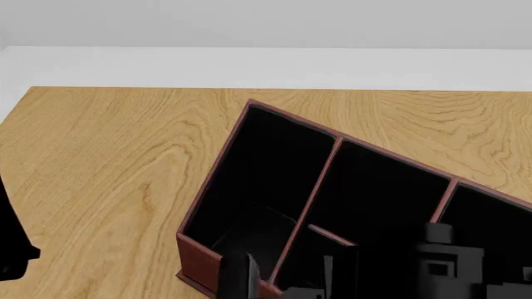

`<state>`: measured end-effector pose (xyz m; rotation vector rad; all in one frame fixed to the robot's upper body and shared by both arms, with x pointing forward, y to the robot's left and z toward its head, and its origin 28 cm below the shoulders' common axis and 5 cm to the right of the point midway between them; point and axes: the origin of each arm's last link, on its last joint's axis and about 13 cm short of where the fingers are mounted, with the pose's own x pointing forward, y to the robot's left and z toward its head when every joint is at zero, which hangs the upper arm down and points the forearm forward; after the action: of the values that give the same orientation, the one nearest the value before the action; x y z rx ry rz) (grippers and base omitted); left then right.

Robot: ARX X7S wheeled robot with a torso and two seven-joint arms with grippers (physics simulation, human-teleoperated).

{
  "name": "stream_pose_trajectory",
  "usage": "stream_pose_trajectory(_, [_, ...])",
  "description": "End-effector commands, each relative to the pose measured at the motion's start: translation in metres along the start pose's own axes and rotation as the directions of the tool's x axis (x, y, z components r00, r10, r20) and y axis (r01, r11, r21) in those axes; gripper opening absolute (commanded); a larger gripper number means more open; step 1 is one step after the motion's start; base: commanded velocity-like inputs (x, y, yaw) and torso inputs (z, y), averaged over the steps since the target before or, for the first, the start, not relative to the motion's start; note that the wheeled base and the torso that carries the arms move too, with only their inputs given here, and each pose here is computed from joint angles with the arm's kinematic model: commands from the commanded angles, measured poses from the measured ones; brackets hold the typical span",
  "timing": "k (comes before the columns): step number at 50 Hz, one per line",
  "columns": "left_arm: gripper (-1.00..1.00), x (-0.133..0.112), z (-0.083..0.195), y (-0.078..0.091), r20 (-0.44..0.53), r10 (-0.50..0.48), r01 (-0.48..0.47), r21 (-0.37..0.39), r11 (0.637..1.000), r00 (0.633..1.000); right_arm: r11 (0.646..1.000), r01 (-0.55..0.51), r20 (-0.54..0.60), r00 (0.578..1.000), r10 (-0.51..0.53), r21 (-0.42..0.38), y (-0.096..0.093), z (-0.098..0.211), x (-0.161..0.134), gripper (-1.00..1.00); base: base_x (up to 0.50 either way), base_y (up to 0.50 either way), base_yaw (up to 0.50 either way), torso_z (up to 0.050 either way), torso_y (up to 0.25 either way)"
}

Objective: Pick up the book and place it in the front compartment of the caddy.

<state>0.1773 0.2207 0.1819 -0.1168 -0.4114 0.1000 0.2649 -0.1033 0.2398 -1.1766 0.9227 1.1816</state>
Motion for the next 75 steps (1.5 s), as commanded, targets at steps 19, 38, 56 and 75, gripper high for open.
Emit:
stream_pose_trajectory(19, [1.00, -0.002, 0.003, 0.002, 0.011, 0.005, -0.005, -0.001, 1.000, 1.000, 0.983, 0.183, 0.298, 0.938, -0.177, 0.006, -0.013, 0.020, -0.051, -1.00, 0.00, 0.00, 0.00, 0.000, 0.000])
stream_pose_trajectory(38, [1.00, -0.002, 0.003, 0.001, 0.014, 0.007, -0.006, -0.004, 1.000, 1.000, 0.925, 0.379, 0.405, 0.842, -0.356, 0.026, -0.029, 0.037, -0.107, -1.00, 0.00, 0.00, 0.00, 0.000, 0.001])
stream_pose_trajectory(56, [1.00, -0.001, 0.004, 0.002, 0.019, 0.010, -0.009, -0.012, 1.000, 1.000, 0.880, 0.472, 0.377, 0.807, -0.456, 0.053, -0.059, 0.059, -0.175, -1.00, 0.00, 0.00, 0.00, 0.000, 0.001])
stream_pose_trajectory(75, [1.00, -0.001, 0.010, 0.003, 0.042, 0.014, -0.013, -0.018, 1.000, 0.999, 0.868, 0.476, 0.087, 0.868, -0.490, 0.139, -0.071, 0.057, -0.244, -1.00, 0.00, 0.00, 0.00, 0.000, 0.001])
